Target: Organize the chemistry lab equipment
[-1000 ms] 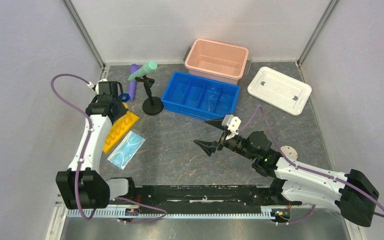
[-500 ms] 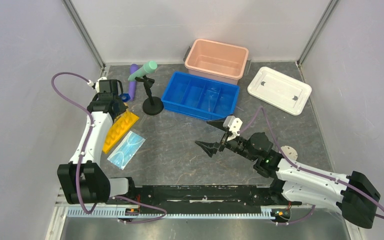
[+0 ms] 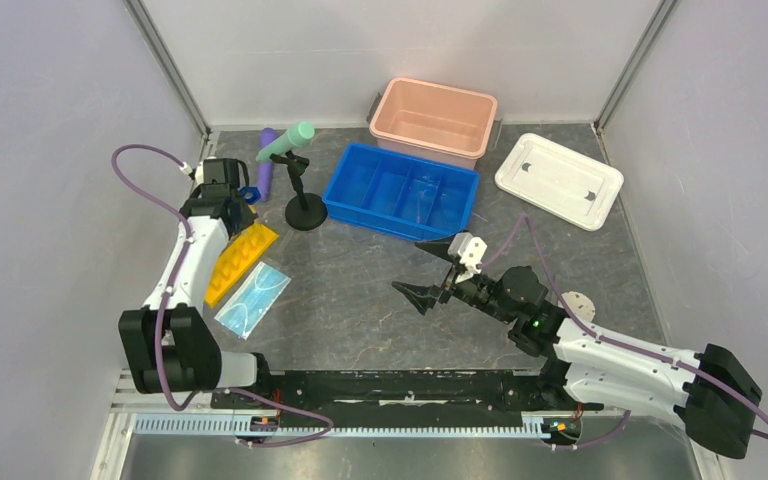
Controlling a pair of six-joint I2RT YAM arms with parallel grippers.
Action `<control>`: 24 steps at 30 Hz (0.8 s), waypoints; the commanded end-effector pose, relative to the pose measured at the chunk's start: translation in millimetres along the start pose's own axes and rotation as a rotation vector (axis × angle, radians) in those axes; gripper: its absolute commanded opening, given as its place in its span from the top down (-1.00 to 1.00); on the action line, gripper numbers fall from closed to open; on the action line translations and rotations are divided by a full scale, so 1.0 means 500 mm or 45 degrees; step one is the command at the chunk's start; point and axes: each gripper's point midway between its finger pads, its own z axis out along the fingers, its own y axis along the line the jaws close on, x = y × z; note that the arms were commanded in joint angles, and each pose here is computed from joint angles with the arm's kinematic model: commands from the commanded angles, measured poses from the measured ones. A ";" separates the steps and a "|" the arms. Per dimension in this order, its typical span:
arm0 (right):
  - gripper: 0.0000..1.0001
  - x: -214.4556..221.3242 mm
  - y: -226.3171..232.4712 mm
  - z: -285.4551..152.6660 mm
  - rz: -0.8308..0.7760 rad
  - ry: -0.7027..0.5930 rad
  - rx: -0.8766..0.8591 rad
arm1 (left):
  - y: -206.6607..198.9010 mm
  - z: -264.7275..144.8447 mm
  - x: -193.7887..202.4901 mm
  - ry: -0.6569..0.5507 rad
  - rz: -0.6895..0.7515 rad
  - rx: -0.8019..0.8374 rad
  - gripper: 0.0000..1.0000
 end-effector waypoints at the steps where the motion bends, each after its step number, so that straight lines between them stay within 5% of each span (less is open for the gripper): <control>1: -0.96 -0.023 -0.006 -0.001 -0.015 -0.049 0.019 | 0.003 0.023 -0.007 -0.012 0.027 -0.021 0.57; 12: -0.96 -0.023 -0.005 -0.002 -0.020 -0.040 0.014 | -0.004 0.018 0.000 0.020 0.022 0.005 0.08; 24: -0.96 -0.030 -0.005 0.000 -0.012 -0.044 0.015 | -0.043 -0.041 0.049 0.087 0.102 0.178 0.01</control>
